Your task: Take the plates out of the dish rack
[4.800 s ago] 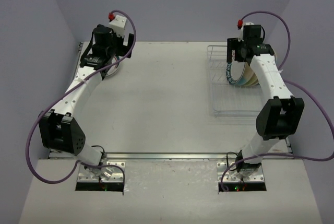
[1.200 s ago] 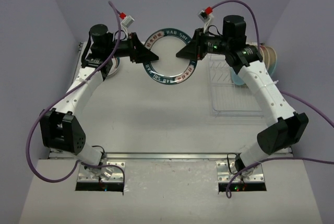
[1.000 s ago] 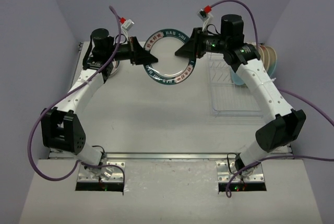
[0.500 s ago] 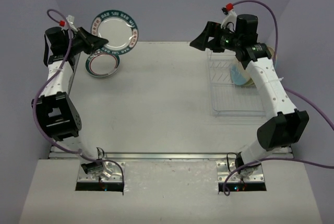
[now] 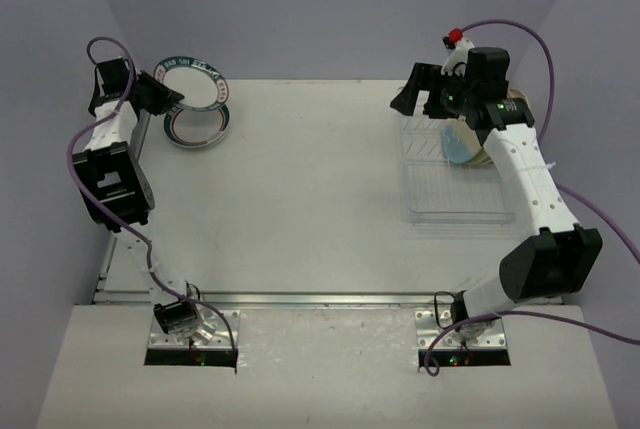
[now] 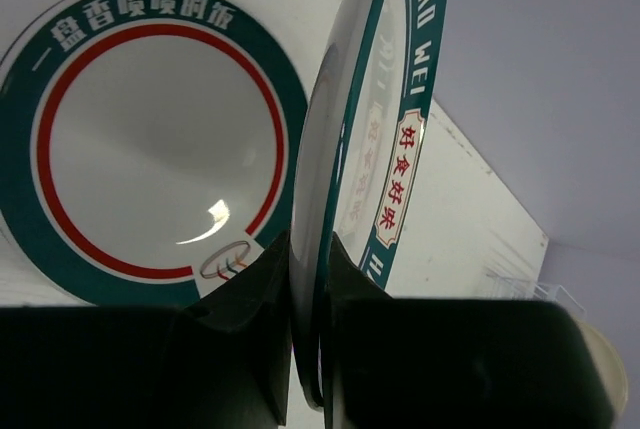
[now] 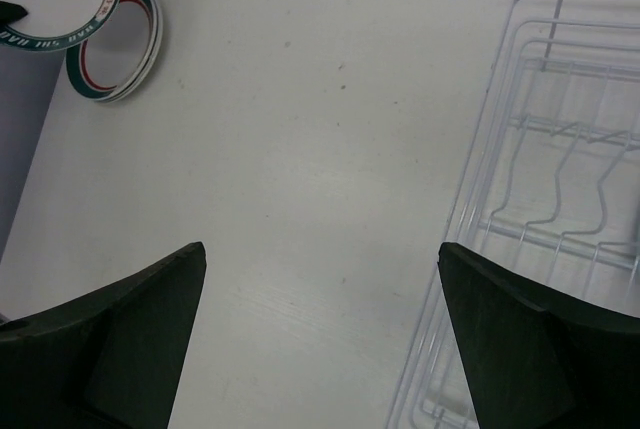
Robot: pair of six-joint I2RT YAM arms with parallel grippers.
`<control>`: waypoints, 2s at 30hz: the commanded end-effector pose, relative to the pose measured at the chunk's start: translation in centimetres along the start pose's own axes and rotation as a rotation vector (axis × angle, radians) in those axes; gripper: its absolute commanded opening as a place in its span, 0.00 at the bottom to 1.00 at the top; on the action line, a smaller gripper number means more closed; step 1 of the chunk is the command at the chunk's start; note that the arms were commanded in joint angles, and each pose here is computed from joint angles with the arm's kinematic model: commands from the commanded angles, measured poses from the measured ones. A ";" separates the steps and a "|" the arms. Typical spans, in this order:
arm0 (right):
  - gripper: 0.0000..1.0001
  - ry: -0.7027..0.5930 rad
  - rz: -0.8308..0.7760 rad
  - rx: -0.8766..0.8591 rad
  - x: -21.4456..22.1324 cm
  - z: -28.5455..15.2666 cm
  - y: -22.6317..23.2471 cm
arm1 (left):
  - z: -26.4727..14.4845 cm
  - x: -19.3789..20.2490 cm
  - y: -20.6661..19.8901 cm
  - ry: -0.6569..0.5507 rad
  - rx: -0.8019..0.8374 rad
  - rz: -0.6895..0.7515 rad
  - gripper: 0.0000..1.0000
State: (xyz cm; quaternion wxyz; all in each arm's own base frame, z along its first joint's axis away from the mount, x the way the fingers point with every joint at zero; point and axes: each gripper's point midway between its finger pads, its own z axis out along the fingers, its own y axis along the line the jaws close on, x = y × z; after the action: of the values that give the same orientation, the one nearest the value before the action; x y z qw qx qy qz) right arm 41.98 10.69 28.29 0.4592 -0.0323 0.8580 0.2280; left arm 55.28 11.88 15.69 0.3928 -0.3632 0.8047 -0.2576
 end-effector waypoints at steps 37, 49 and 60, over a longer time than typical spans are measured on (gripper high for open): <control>0.99 -0.001 -0.044 0.043 -0.9 1.3 -2.3 | -4.1 4.2 4.6 0.147 -0.345 0.553 1.00; 0.96 -0.072 -0.165 0.448 -2.7 -2.0 -10.5 | -13.3 6.3 -16.0 -0.334 0.014 1.066 1.00; 0.88 0.002 -0.114 0.569 -0.9 -4.8 -18.2 | -14.0 13.2 -20.9 -0.369 0.025 1.249 1.00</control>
State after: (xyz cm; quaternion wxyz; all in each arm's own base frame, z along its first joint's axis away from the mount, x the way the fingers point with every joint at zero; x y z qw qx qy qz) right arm 43.71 -7.11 24.13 0.4547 0.0664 0.8871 -0.0429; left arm 45.64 -10.85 32.11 0.6024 0.1609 0.7807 0.0411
